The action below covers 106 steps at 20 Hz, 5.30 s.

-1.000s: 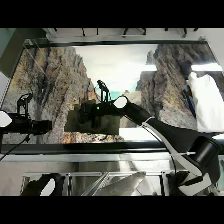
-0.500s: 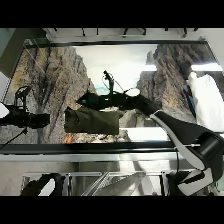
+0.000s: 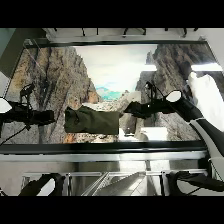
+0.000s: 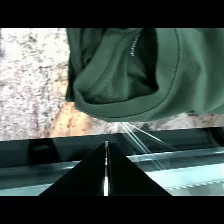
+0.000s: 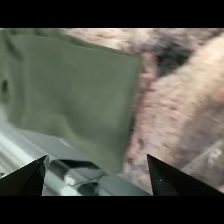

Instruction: Fold the shirts.

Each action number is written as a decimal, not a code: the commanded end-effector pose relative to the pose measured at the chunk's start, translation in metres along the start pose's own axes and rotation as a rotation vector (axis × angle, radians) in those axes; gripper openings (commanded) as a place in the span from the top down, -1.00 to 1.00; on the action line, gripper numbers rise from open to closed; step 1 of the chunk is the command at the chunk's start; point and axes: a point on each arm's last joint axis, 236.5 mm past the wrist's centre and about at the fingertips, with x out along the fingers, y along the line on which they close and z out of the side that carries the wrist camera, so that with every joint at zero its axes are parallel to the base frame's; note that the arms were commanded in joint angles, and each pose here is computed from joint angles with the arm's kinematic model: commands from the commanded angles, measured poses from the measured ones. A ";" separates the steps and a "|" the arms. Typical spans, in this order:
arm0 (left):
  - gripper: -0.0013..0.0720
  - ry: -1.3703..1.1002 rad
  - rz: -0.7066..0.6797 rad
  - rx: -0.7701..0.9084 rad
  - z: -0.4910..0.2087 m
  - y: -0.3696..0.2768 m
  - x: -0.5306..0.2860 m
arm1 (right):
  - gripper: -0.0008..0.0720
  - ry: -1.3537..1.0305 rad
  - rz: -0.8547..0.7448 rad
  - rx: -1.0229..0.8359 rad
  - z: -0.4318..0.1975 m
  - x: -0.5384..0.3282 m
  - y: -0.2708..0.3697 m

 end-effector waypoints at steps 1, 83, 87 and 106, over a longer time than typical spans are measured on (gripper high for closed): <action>0.93 0.008 -0.050 -0.012 0.001 -0.010 0.003 | -0.95 0.009 -0.062 0.076 -0.004 0.019 -0.049; 0.93 -0.060 -0.153 0.131 0.052 -0.091 0.005 | 0.90 -1.433 -0.022 -0.249 0.310 -0.529 -0.074; 0.93 -0.036 -0.152 0.133 0.046 -0.090 0.005 | 0.90 -1.400 -0.030 -0.250 0.310 -0.522 -0.092; 0.93 -0.165 -0.142 0.231 0.075 -0.091 0.003 | 0.90 -0.795 -0.292 0.231 0.158 -0.470 -0.201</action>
